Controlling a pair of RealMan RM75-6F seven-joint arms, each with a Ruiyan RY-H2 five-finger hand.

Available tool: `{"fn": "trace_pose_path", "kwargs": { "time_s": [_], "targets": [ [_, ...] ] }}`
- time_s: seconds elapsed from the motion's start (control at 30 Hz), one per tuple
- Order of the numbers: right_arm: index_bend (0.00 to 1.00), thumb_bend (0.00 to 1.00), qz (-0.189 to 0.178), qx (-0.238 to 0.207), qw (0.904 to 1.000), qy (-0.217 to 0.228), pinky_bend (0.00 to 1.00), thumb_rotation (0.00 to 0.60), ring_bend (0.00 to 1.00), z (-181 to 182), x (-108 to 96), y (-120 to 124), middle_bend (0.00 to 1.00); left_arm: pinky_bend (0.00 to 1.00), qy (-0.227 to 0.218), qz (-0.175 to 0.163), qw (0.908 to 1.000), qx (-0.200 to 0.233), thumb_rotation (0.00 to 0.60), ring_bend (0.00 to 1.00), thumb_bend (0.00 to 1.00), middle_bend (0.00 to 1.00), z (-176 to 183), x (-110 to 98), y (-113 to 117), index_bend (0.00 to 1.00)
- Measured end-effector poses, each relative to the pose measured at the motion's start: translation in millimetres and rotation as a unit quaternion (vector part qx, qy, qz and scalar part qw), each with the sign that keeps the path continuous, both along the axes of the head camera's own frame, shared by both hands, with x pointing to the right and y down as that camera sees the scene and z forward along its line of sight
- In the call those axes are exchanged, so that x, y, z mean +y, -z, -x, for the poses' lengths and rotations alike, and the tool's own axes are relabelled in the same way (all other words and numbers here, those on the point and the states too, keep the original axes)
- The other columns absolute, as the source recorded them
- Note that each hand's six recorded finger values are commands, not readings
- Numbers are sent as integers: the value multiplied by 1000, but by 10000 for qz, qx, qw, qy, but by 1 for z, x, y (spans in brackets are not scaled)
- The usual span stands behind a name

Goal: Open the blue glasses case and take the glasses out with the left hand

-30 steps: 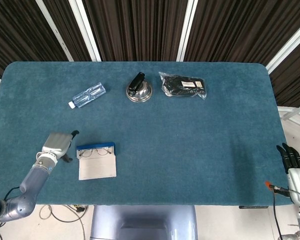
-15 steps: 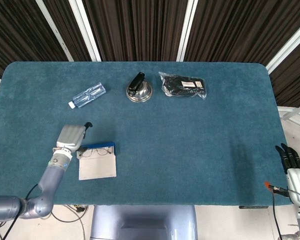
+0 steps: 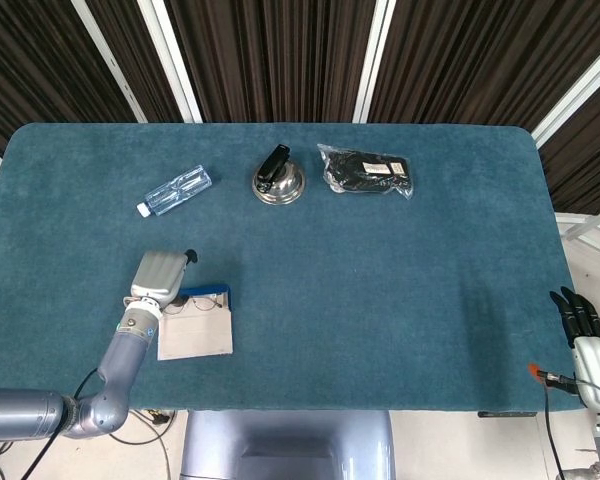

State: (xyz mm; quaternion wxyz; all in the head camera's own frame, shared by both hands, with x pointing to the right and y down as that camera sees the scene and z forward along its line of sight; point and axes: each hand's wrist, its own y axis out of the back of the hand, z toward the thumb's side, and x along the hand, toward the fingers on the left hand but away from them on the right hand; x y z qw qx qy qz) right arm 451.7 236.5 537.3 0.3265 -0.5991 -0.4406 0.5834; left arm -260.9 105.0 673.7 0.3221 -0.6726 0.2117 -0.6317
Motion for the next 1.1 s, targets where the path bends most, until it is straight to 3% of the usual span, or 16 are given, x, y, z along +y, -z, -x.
{"fn": "trace_pose_path", "kwargs": {
  "time_s": [0.23, 0.4, 0.63, 0.97, 1.1],
  "targets": [
    [0, 151, 8, 5, 10000, -7, 214, 600, 0, 0, 0, 0, 0, 1000, 48, 81, 10000, 6, 600, 988, 206, 573, 2, 1, -1, 294],
    [0, 153, 14, 5, 10000, -12, 214, 600, 0, 0, 0, 0, 0, 1000, 56, 195, 9998, -2, 600, 987, 274, 543, 2, 4, -3, 255],
    [0, 154, 21, -1, 10000, -26, 214, 600, 0, 0, 0, 0, 0, 1000, -5, 300, 9995, -68, 600, 988, 256, 481, 3, 6, -5, 206],
    [0, 154, 19, -11, 10000, -33, 214, 600, 0, 0, 0, 0, 0, 1000, -81, 365, 9992, -124, 600, 988, 256, 674, 0, 8, -6, 205],
    [0, 157, 16, -15, 10000, -31, 214, 600, 0, 0, 0, 0, 0, 1000, -80, 399, 9991, -122, 600, 987, 256, 690, -1, 10, -7, 210]
  ]
}}
